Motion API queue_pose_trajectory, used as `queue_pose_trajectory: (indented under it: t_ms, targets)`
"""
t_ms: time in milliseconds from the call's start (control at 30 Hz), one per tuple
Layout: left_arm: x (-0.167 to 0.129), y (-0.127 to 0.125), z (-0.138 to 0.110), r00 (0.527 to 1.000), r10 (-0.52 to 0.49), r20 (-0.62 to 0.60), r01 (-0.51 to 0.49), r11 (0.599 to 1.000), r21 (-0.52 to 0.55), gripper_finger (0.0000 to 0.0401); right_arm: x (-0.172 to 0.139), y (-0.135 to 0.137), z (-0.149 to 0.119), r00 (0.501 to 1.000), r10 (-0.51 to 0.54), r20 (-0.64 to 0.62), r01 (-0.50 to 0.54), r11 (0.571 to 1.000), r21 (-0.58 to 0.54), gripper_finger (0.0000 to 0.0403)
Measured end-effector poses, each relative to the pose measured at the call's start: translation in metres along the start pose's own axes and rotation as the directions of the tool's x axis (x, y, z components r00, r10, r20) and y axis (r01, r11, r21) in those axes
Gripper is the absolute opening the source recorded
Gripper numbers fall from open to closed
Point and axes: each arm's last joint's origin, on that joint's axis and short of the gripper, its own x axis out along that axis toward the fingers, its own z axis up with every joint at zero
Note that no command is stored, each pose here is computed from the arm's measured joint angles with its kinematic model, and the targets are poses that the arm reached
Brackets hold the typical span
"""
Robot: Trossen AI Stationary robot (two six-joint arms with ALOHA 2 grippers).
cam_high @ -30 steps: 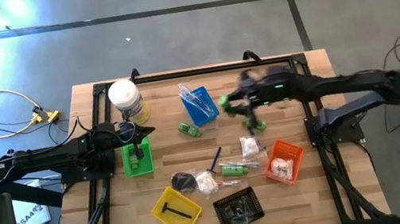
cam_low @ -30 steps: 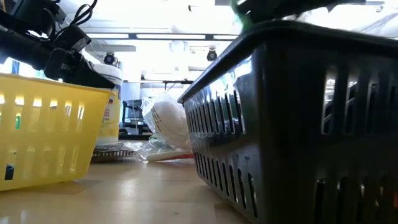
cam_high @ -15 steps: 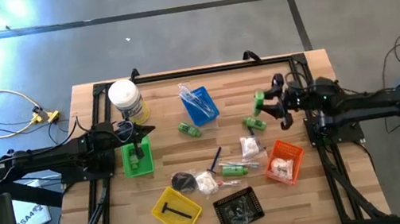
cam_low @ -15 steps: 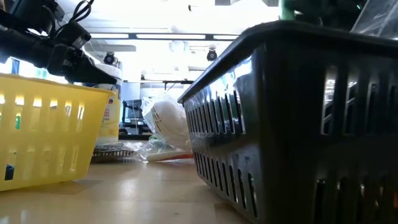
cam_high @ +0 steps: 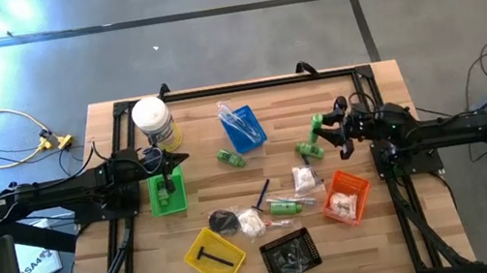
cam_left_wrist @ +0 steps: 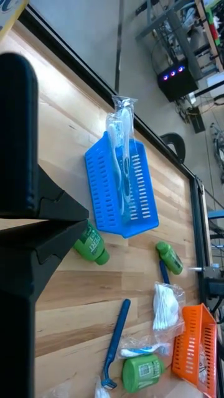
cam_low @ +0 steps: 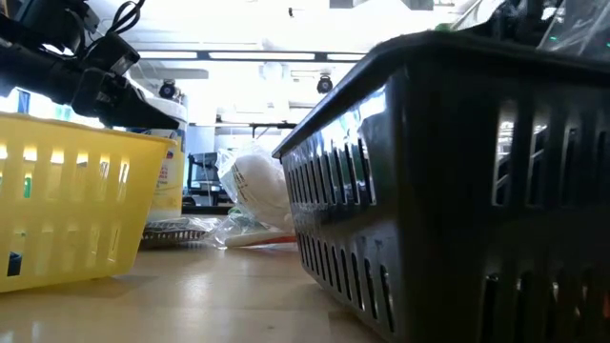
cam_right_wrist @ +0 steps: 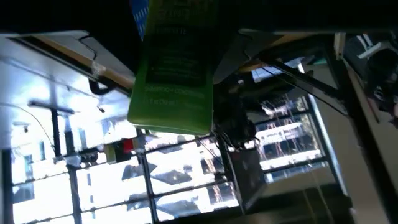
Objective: Pick & Place Travel size toiletries
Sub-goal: Put the green shampoo into the green bin
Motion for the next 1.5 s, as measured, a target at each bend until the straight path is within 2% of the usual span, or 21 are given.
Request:
queue_pose_trajectory:
  t_ms: [200,433,533,667,900,1067,1167,1233,1367,1500]
  targets:
    - [0.0,-0.001,0.002,0.999,-0.025,0.028,0.025,1.0,0.001,0.0,0.039,0.013,0.018,0.98,0.001,-0.201,0.001,1.0,0.011,0.0161]
    - [-0.003,0.001,0.008,0.996,-0.019,0.088,0.017,1.0,0.021,0.0,0.11,0.031,0.033,0.926,-0.017,-0.377,-0.017,0.996,-0.086,0.0162]
    - [-0.006,0.001,0.01,0.993,-0.015,0.115,0.012,1.0,0.027,0.0,0.146,0.033,0.034,0.895,-0.032,-0.446,-0.03,0.991,-0.133,0.0162]
    - [-0.012,0.003,0.016,0.987,-0.007,0.161,0.004,1.0,0.024,0.0,0.191,0.037,0.031,0.829,-0.029,-0.559,-0.104,0.973,-0.205,0.0161]
    - [-0.028,0.006,0.022,0.964,0.025,0.266,-0.026,1.0,0.002,0.0,0.256,0.045,0.032,0.819,0.067,-0.57,-0.265,0.925,-0.271,0.0159]
    - [-0.043,0.009,0.023,0.943,0.055,0.329,-0.046,0.998,-0.033,0.0,0.294,0.048,0.033,0.83,0.073,-0.553,-0.315,0.88,-0.356,0.0158]
    - [-0.047,0.011,0.026,0.955,0.068,0.289,-0.056,0.997,-0.047,0.0,0.316,0.049,0.029,0.816,0.089,-0.571,-0.346,0.867,-0.359,0.0156]
    - [-0.05,0.012,0.025,0.973,0.062,0.221,-0.056,0.998,-0.036,0.0,0.33,0.052,0.024,0.804,0.116,-0.583,-0.382,0.852,-0.358,0.0158]
    - [-0.054,0.013,0.029,0.979,0.065,0.191,-0.057,0.997,-0.046,0.0,0.353,0.059,0.009,0.796,0.133,-0.591,-0.429,0.813,-0.394,0.016]
    - [-0.056,0.014,0.03,0.98,0.077,0.185,-0.066,0.996,-0.065,0.0,0.37,0.065,-0.007,0.765,0.138,-0.629,-0.469,0.789,-0.397,0.0158]
